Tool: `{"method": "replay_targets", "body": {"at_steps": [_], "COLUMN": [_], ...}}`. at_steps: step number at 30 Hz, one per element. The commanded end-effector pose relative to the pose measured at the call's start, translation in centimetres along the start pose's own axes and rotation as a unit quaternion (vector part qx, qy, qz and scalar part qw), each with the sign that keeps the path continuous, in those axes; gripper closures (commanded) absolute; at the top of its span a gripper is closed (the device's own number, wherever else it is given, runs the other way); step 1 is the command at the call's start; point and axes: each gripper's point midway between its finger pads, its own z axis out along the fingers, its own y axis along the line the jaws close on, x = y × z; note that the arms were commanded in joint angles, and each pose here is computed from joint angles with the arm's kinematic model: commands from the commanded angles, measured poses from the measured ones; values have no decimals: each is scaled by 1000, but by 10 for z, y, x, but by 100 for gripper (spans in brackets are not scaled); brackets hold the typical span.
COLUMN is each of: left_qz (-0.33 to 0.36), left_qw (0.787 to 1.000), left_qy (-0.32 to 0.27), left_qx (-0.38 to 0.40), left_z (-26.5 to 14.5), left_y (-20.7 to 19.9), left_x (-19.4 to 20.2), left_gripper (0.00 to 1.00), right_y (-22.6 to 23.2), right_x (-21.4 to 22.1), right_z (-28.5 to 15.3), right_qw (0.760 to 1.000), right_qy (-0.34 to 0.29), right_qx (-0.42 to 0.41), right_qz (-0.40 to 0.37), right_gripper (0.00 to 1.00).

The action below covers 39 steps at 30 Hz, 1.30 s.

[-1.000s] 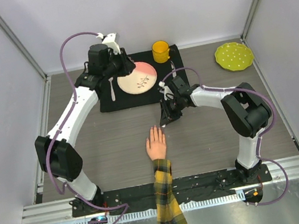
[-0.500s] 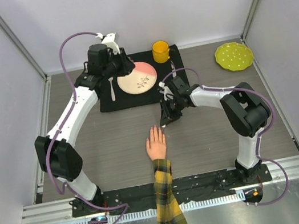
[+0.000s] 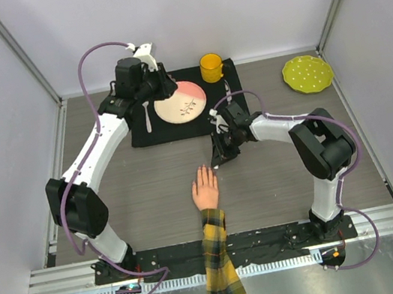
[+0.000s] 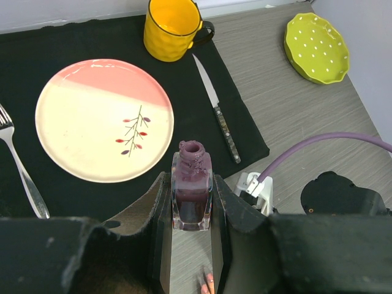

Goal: Paint the nails

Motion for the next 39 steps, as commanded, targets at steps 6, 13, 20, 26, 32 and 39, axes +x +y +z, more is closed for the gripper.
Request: {"method": "replay_targets", "body": {"at_steps": [6,13,20,26,32,39], "left_qz": [12,12,12,12,11,12], "left_qw": [999,999,999,999,999,999], "left_qy": [-48,-49,-49,-50,-48,-48], "left_qx": [13,12,12,10,11,12], "left_z": [-25,-27,-26,-26,-24,-23], "left_y": [-11,-10,-10,-9,-9,-10], "left_x": [-31,-30,-31,-32,-30,-30], "left_gripper": [100,100,100,100,100,100], "right_y": [20,22,18,17,18,17], "right_x": [-7,-10,-16,-18,-19,-20], "right_z": [-14,-18,-15,-13,-11,-8], "right_qw": [999,999,999,999,999,999], "right_qy": [-27,-34,-39,-35,-33,-29], "right_qx": [-21,-19,-7,-4,-6,-7], "right_qz": [-21,-25,-24,-24,-24,-24], "right_gripper": [99,99,99,99,99,99]}}
